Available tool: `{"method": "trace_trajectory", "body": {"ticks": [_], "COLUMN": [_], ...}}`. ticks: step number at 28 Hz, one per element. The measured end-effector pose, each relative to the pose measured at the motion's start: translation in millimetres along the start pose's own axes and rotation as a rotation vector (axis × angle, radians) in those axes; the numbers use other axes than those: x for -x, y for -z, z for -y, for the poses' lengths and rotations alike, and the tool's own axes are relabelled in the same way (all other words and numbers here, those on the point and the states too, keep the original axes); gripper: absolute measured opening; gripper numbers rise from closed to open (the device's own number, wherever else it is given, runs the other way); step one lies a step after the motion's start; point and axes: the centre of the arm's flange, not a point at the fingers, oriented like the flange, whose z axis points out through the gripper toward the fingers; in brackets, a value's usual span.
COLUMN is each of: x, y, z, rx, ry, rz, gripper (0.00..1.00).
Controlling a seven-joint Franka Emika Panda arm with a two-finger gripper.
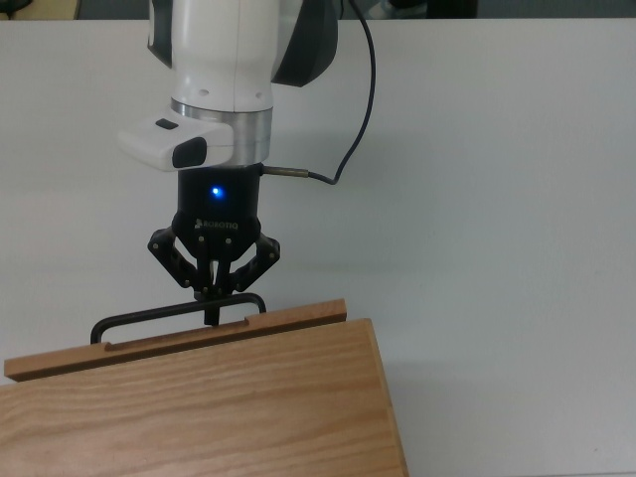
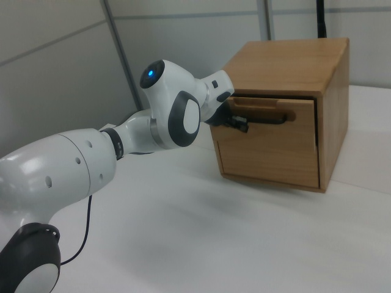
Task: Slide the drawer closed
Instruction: 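Keep pushing the drawer front until flush with the cabinet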
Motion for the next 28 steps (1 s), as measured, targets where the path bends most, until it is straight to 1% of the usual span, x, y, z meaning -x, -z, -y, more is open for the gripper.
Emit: {"method": "trace_trajectory", "body": {"ticks": [7,15,17,19,20,21,23,25,26,28], "x": [-3.2,-3.7,-4.0,-4.9,-4.5,-4.3,-2.5,0.5,2.6,5.1], "y": [-1.2,-0.9,-0.1,2.9,6.0,9.0,16.0,24.7,31.9,42.6], "z": [2.6,2.0,0.6,-4.3,-9.3,-12.3,-17.5,-20.3,-21.3,-22.7], "rx": [-0.026,-0.028,-0.022,0.002,0.028,0.042,0.057,0.051,0.038,0.02], "ry": [-0.009,-0.027,-0.031,-0.035,-0.039,-0.044,-0.069,-0.09,-0.096,-0.104], "rz": [-0.062,-0.066,-0.056,-0.014,0.037,0.068,0.144,0.222,0.272,0.333], "gripper": [0.01,0.01,0.01,0.01,0.01,0.01,0.01,0.01,0.01,0.01]}}
